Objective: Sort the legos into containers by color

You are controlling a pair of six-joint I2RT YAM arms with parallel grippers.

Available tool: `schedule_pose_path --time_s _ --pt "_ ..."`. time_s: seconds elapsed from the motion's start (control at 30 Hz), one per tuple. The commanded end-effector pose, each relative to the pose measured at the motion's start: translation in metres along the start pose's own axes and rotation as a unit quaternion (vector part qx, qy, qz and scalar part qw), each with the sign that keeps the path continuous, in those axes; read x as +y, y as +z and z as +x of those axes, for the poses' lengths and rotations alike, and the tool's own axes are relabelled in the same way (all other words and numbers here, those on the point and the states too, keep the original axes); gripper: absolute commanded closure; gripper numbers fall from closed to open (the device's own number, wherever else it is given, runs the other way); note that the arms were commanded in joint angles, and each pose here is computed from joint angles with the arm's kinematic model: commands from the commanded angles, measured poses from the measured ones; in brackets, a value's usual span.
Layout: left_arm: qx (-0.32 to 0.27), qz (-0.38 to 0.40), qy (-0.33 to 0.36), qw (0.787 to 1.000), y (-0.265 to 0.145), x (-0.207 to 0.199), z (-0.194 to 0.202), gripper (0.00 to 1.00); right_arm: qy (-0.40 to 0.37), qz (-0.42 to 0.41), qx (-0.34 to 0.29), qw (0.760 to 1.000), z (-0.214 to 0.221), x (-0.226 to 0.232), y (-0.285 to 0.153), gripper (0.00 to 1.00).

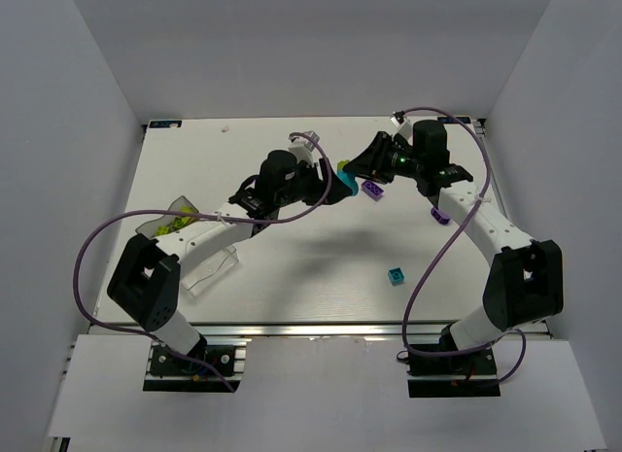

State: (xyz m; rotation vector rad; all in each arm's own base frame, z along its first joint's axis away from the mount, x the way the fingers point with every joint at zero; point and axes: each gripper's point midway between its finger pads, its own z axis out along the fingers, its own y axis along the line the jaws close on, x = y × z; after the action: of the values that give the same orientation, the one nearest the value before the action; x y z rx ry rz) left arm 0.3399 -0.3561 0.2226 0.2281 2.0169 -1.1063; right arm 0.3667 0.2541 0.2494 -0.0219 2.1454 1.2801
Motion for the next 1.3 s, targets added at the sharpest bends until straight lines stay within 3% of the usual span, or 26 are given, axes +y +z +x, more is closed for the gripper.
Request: schedule_pose_path --time_s 0.0,0.33,0.47,0.57,0.6,0.67,0.7,0.73,0.87,1.0,1.13,1.27 --pt "-0.006 0.023 0.010 1.000 -0.001 -0.017 -0.012 0.34 -0.044 -0.020 -0.024 0.999 -0.011 0.022 -0.008 1.00" --pt "-0.005 0.035 0.009 0.999 0.002 -0.023 -0.015 0.57 -0.090 -0.007 -0.022 0.996 -0.002 0.027 -0.006 1.00" --pt "0.003 0.042 0.007 0.999 0.001 -0.025 -0.011 0.71 -0.102 -0.003 -0.023 0.995 0.000 0.027 -0.006 1.00" --pt "0.004 0.047 0.007 0.999 -0.002 -0.027 -0.010 0.82 -0.112 -0.005 -0.025 0.993 -0.001 0.030 -0.007 0.73" --pt "0.004 0.049 0.008 0.999 -0.002 -0.027 -0.010 0.85 -0.115 -0.005 -0.023 0.993 0.000 0.029 -0.006 0.52" --pt "-0.002 0.053 0.009 0.999 -0.005 -0.031 -0.013 0.87 -0.135 -0.005 -0.025 0.991 -0.002 0.030 -0.008 0.33" --pt "-0.002 0.052 0.009 0.999 -0.007 -0.030 -0.012 0.87 -0.145 -0.009 -0.027 0.989 -0.002 0.031 -0.009 0.16" --pt "-0.002 0.051 0.009 0.999 -0.008 -0.029 -0.012 0.88 -0.156 -0.011 -0.031 0.987 -0.004 0.033 -0.011 0.11" --pt "-0.017 0.061 -0.013 0.998 -0.021 -0.025 -0.015 0.89 -0.230 -0.048 -0.023 0.972 0.005 0.034 -0.021 0.11" --pt "-0.034 0.085 -0.035 0.995 -0.041 -0.024 -0.017 0.90 -0.295 -0.139 -0.050 0.944 0.004 0.054 -0.046 0.11" --pt "-0.052 0.115 -0.047 0.991 -0.057 -0.025 -0.027 0.91 -0.328 -0.182 -0.039 0.926 0.014 0.050 -0.057 0.11" --pt "-0.055 0.178 -0.050 0.981 -0.070 -0.042 -0.032 0.91 -0.348 -0.301 0.026 0.887 0.051 0.059 -0.076 0.21"
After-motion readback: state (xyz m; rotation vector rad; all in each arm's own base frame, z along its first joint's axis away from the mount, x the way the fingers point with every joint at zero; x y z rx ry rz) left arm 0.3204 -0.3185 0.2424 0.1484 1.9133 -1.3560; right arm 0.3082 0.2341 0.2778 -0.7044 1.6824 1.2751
